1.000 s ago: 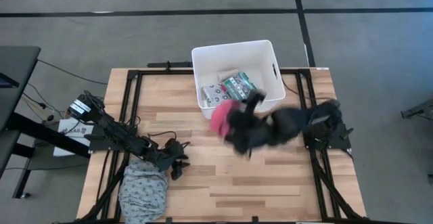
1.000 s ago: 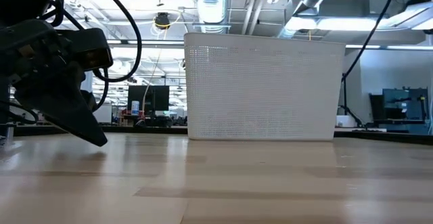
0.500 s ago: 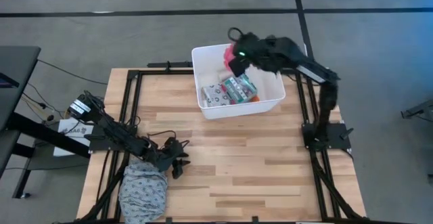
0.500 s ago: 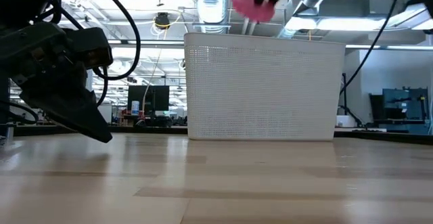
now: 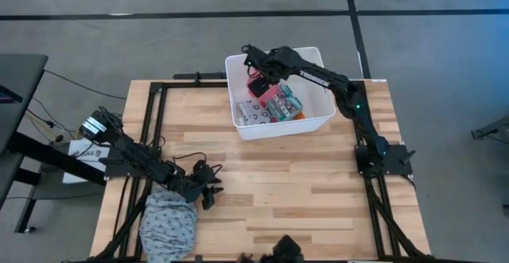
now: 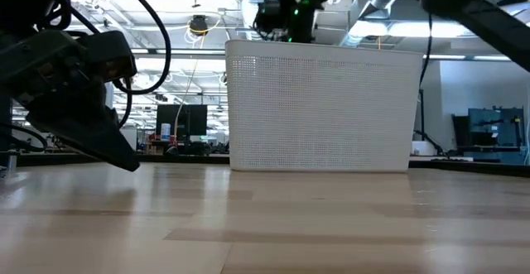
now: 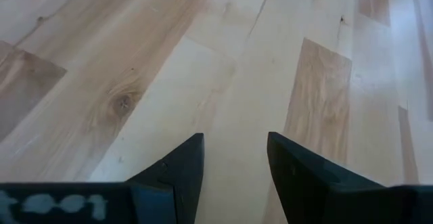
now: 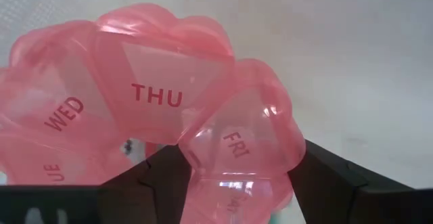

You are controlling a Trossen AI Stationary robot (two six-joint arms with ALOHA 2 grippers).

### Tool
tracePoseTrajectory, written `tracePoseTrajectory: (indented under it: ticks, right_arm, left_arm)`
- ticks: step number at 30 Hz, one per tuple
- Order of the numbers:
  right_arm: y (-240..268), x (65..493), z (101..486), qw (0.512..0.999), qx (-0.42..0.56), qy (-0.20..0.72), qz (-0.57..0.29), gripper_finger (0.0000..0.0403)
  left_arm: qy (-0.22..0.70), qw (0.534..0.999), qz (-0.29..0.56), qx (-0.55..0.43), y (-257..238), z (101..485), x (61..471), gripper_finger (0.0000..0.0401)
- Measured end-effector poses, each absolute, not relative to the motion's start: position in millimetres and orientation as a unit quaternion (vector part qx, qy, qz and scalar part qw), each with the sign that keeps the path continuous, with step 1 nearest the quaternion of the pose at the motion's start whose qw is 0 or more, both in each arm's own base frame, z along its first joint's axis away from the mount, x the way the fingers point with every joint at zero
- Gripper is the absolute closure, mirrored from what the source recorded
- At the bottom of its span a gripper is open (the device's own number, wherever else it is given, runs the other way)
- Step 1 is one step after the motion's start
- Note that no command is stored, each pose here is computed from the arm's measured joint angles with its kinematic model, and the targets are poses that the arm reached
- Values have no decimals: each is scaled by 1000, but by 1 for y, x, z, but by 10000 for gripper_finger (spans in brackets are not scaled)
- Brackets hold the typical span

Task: Pick & place medical supplies in basket/bin
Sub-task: Put the medicine organizer into the white bin, then return to Home Position

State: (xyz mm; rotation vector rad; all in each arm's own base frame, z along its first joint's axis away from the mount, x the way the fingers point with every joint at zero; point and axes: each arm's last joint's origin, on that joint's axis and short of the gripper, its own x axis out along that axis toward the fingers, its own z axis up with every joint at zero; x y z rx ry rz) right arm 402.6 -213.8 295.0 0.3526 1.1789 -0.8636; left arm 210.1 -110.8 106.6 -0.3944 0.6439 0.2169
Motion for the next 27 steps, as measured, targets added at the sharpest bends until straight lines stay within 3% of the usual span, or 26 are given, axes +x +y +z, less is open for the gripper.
tracePoseTrajectory:
  ticks: [6,19,27]
  right_arm:
    - [-227,415,273,761,206,532,-309,183]
    - [-220,411,273,754,218,564,-255,168]
    - [-213,392,328,793,205,505,-270,175]
  left_arm:
    - [315,927,101,-176,-111,107,210,250]
    - [310,930,107,-164,-110,107,210,250]
    - [274,942,146,-128,-107,110,212,250]
